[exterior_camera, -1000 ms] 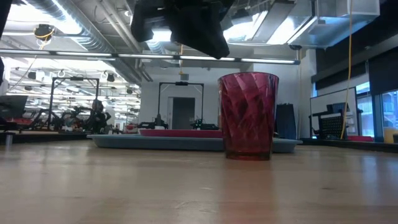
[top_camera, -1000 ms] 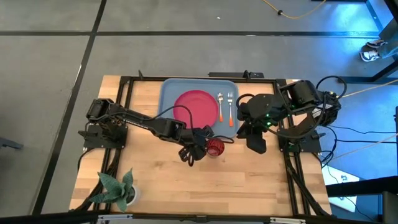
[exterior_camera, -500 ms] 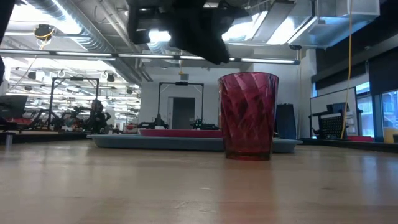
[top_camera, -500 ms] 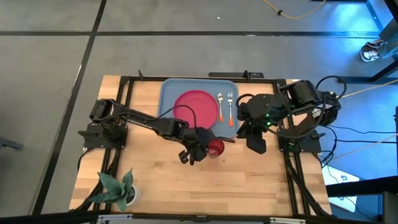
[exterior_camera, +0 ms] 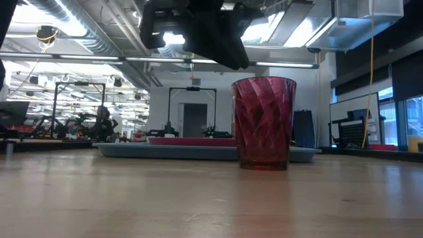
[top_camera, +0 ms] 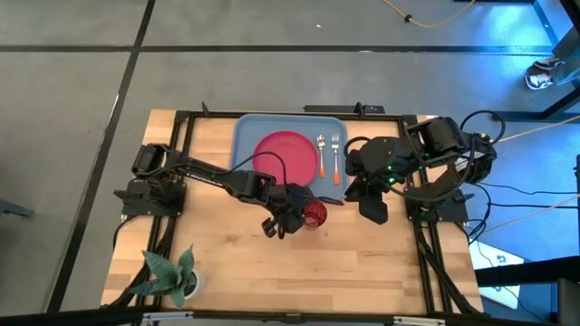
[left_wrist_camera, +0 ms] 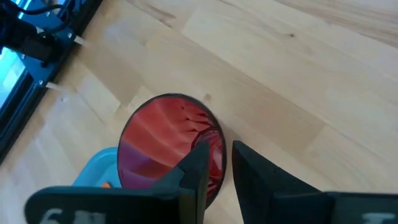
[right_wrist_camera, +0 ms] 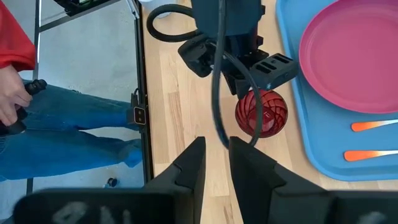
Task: Pick and place plate/cup/fork/spoon on tray
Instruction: Put the red glass on the blue serving tray at the top left of the pink plate
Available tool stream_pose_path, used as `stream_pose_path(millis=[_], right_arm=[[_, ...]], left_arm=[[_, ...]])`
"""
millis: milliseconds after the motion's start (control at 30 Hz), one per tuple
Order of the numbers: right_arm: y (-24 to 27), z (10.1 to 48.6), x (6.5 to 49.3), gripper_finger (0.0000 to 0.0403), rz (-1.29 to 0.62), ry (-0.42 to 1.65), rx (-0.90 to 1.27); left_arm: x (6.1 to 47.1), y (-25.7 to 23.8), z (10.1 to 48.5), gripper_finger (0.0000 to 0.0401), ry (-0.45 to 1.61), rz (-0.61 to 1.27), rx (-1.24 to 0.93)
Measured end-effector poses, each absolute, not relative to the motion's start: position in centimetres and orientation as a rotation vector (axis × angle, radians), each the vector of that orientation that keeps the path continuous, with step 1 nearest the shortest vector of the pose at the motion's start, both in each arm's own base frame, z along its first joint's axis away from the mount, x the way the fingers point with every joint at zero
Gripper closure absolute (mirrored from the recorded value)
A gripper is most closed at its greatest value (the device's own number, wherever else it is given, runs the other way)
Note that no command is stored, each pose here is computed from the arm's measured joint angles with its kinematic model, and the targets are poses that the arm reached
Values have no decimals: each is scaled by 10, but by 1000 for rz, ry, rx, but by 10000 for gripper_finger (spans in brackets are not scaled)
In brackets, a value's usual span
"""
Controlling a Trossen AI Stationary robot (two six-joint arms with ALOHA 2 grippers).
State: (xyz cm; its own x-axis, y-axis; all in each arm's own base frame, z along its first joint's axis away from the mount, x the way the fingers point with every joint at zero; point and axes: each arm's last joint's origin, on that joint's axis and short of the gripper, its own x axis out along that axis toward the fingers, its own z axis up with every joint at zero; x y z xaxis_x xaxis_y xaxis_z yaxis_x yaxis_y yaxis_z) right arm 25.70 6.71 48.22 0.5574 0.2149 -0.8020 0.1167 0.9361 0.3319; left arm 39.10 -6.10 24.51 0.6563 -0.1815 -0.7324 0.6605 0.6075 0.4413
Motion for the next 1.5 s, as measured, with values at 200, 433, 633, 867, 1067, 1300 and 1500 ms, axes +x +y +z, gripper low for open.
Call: stream_pose_path(millis=[200,433,633,867,1067,1300,1500], right_arm=[[67,482,257,326,60,984,369],[67,482,257,327,60,984,368],[67,482,257,327,61,983,367],[67,482,257,327,60,983,367],[67,482,257,327,60,983,367],[67,482,257,327,61,983,367],[67,482,257,327,59,983,370]], left_arm=[[393,-55,239,338,716,-550,722],[394,-53,238,338,711,-562,706],[397,-49,233,338,714,-578,680],[399,-43,230,338,710,-599,647],[399,-42,229,338,705,-615,651],[403,-42,223,338,698,-631,633],[404,-42,222,338,691,-636,636]])
